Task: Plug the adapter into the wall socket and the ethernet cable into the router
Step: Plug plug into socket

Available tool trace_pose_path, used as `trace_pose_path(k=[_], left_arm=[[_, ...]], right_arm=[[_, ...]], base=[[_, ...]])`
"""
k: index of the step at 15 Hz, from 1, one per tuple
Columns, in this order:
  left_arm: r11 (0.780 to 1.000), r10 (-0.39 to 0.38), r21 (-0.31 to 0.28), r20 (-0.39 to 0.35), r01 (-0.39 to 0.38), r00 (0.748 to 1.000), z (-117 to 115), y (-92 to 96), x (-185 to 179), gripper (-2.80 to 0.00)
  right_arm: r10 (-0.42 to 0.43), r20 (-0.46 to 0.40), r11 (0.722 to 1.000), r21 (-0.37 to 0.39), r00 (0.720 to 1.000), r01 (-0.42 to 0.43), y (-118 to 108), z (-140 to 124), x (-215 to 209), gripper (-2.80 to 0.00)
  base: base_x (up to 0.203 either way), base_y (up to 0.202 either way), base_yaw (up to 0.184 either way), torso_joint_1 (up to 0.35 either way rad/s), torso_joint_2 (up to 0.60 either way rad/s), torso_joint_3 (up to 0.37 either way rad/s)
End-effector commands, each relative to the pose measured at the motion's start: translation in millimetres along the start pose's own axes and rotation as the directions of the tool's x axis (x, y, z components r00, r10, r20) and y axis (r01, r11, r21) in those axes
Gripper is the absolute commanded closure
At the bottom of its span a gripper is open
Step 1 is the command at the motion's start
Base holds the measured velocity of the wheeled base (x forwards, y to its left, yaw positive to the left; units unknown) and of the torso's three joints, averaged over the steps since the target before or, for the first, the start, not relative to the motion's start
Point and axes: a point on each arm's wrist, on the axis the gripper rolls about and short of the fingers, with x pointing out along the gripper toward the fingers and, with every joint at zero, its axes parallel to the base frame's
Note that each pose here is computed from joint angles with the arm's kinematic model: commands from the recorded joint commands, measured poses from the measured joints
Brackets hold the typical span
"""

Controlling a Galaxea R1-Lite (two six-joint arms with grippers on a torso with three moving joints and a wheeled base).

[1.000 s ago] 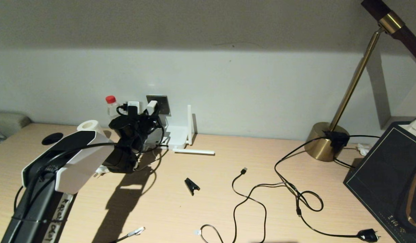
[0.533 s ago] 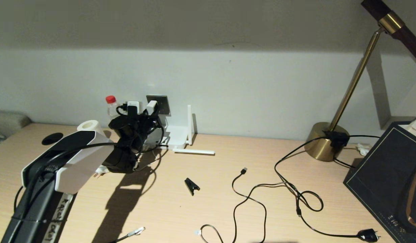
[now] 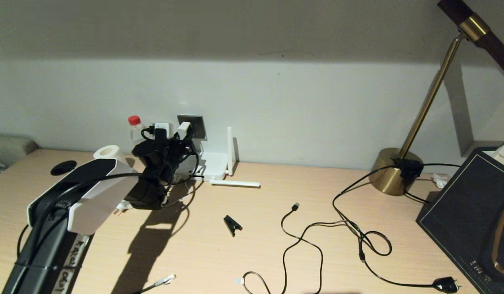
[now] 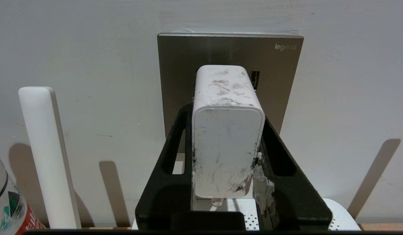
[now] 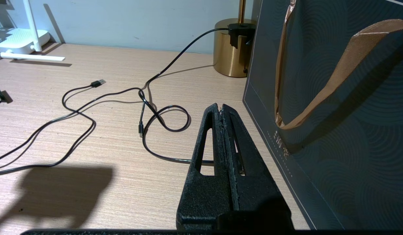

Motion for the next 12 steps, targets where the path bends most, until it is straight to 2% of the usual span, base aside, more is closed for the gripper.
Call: trace_pose_path(k=[1, 12], left_arm=[[1.000, -0.002, 0.000, -0.005, 0.002, 1.000, -3.3, -0.6, -0.4, 0.00], [1.000, -0.001, -0.001, 0.001, 0.001, 1.000, -4.1, -0.5, 2.1, 0.00]], right_arm=[[0.001, -0.035, 1.000, 0.000, 0.999, -0.001, 0.1, -10.0, 1.9, 0.00], [0.001, -0.035, 1.000, 0.000, 0.999, -0.001, 0.1, -10.0, 1.9, 0.00]], base=[[0.000, 0.000, 0.000, 0.000, 0.00, 0.000], [0.000, 0.000, 0.000, 0.000, 0.00, 0.000]])
